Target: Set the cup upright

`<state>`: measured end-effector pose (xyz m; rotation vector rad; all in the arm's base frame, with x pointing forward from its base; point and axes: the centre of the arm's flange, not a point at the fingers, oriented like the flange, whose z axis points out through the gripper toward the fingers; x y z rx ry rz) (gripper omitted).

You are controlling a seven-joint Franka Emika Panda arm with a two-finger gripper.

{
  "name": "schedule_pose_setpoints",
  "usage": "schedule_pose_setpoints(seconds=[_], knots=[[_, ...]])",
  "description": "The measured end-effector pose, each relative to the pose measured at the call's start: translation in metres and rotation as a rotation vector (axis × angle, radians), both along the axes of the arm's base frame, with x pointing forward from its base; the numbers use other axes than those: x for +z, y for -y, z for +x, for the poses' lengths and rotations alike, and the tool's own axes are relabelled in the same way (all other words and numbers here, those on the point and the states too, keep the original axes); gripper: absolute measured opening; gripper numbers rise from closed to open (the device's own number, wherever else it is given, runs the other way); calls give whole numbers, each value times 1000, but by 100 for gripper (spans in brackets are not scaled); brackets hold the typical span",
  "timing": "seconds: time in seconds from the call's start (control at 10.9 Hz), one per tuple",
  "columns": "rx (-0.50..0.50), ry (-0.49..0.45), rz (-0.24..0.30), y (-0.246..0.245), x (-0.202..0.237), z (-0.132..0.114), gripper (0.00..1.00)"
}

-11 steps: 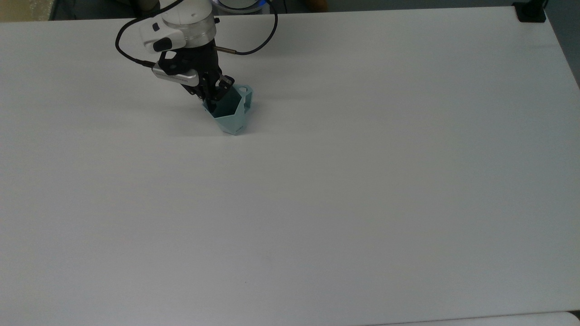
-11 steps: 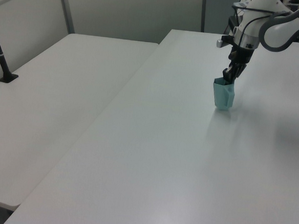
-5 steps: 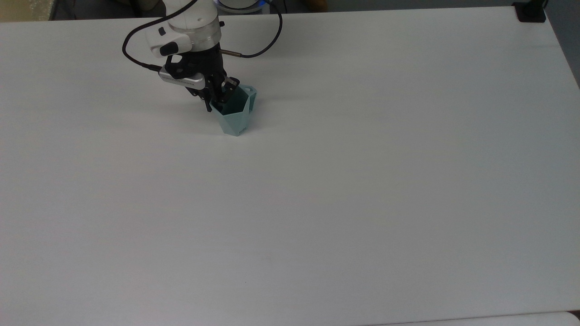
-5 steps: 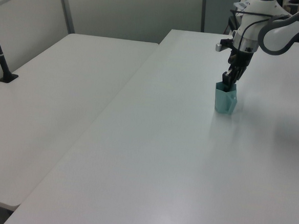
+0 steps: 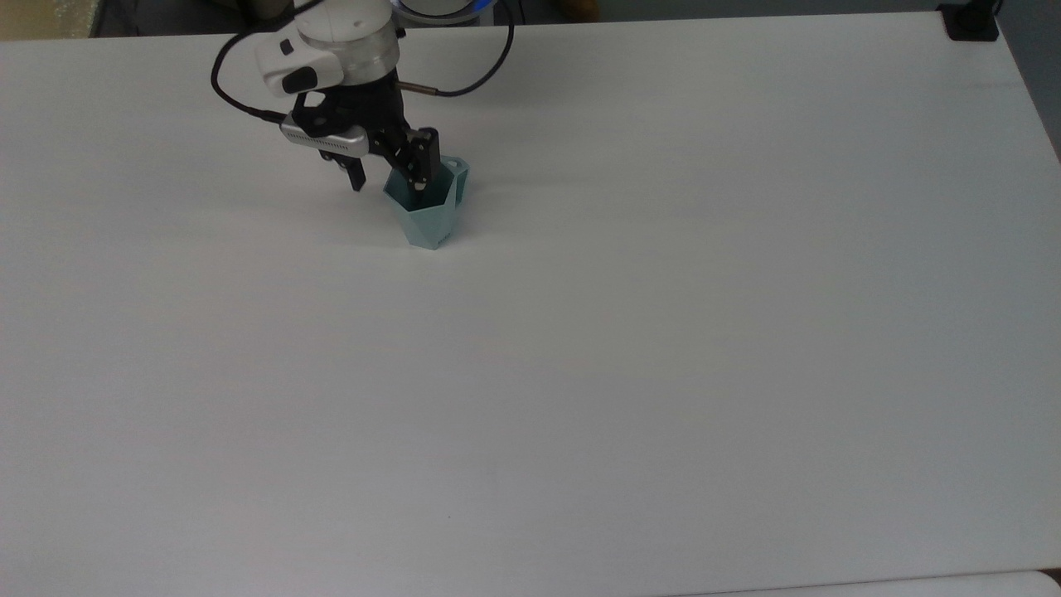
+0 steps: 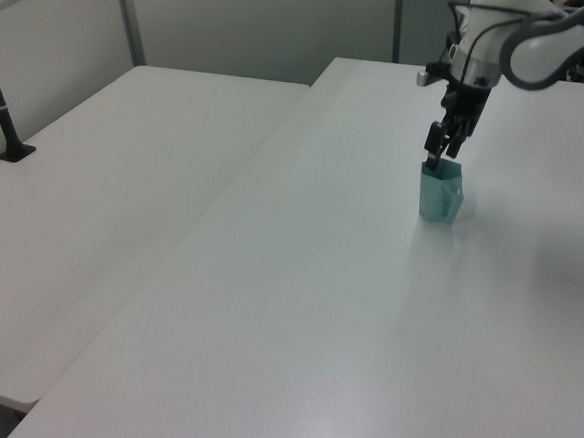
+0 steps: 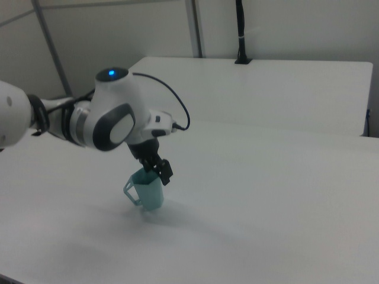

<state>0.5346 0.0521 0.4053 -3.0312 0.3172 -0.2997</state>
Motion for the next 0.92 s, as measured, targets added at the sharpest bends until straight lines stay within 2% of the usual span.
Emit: schedule_pose_setpoints(seconds=[0.09,0.18,0.28,0.46,0.55,0.64,0.92], knots=[[4,-49,1,0,24,4,96],[13,-96,2,0,58,7,100],[24,-111,5,0,92,9,100],[27,-75,13,5,146,13,100],[39,-65,10,11,163,12,100],[87,-69,-15,19,174,8,100],[187,-135,-42,55,201,-7,100]])
